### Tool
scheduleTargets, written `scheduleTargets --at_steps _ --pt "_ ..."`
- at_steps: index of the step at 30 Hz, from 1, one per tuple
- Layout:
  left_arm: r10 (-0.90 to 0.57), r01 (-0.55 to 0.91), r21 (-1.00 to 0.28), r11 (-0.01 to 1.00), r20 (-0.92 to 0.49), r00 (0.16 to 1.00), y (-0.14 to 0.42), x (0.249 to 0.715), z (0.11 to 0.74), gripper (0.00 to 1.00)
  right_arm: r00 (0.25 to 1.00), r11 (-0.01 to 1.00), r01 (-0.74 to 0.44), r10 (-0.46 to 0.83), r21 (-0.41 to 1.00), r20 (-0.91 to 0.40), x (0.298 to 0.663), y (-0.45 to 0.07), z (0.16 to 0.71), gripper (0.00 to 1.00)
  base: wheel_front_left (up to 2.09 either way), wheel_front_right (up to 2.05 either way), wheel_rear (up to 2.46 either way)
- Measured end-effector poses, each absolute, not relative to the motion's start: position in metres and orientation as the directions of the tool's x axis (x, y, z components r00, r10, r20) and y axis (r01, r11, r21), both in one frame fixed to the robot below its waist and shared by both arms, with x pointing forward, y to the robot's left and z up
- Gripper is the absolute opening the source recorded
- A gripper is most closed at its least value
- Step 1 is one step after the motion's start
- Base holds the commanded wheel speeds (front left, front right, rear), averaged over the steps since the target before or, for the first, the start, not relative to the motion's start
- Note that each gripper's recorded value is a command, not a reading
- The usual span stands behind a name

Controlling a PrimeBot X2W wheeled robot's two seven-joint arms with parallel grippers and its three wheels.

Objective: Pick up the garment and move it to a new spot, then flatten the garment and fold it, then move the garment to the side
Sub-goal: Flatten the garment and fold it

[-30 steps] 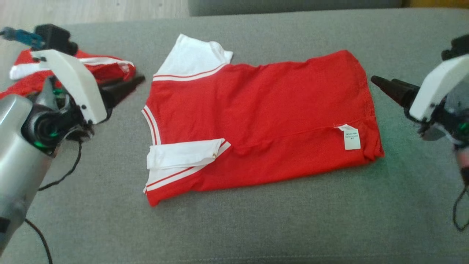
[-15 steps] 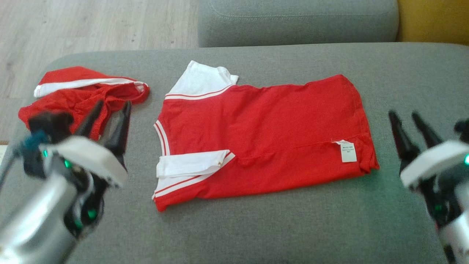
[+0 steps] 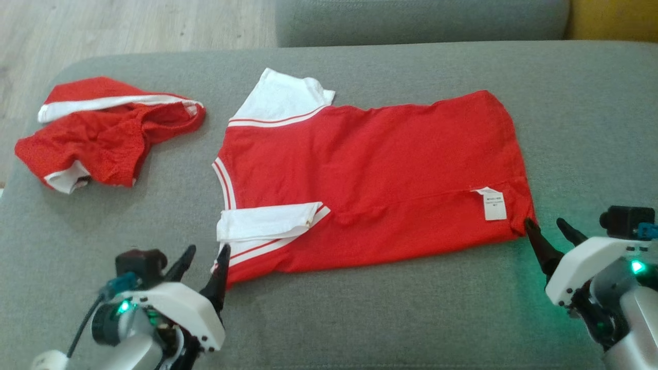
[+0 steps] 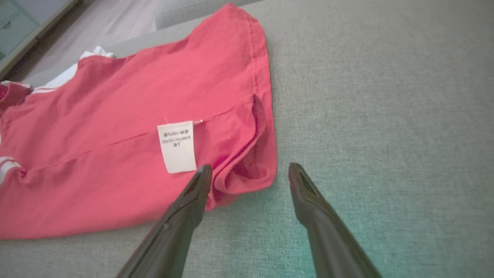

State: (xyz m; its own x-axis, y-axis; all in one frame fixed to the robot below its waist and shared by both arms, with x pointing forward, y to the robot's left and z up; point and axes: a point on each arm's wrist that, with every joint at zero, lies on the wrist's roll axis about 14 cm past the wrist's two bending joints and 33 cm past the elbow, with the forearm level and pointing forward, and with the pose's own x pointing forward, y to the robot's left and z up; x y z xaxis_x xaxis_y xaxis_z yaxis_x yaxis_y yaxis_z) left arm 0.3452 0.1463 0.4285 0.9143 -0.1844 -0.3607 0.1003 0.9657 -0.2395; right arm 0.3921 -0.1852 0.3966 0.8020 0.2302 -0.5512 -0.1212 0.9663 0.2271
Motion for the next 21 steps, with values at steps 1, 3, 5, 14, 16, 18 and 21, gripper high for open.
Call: scheduleTargets --at_steps 1,3,5,14,16,18,21 --pt "-0.179 0.092 -0.235 0.968 -0.382 0.906 0.148 0.343 0.422 1.0 0.793 0.968 -0.122 0.229 0.22 -0.565 0.392 -0.185 0.393 1.0 0.0 0.0 0.0" --pt "-0.175 0.082 -0.236 0.968 -0.405 0.898 0.149 0.342 0.416 1.0 0.787 0.969 -0.121 0.227 0.217 -0.574 0.392 -0.186 0.391 1.0 0.0 0.0 0.0" --pt "-0.177 0.068 -0.244 0.967 -0.458 0.871 0.148 0.338 0.403 1.0 0.781 0.97 -0.119 0.224 0.214 -0.583 0.394 -0.186 0.388 1.0 0.0 0.0 0.0" --pt "-0.205 0.03 -0.291 0.956 -0.592 0.779 0.143 0.33 0.371 1.0 0.741 0.968 -0.139 0.242 0.209 -0.627 0.398 -0.179 0.38 1.0 0.0 0.0 0.0" --pt "-0.221 0.029 -0.31 0.95 -0.603 0.766 0.14 0.332 0.369 1.0 0.732 0.967 -0.143 0.245 0.209 -0.636 0.398 -0.177 0.378 1.0 0.0 0.0 0.0" --pt "-0.228 0.028 -0.315 0.949 -0.62 0.75 0.138 0.334 0.367 1.0 0.717 0.967 -0.142 0.246 0.209 -0.652 0.396 -0.177 0.374 1.0 0.0 0.0 0.0" --pt "-0.227 0.03 -0.306 0.952 -0.633 0.74 0.139 0.34 0.367 1.0 0.698 0.967 -0.148 0.252 0.209 -0.67 0.393 -0.175 0.371 0.92 0.0 0.0 0.0"
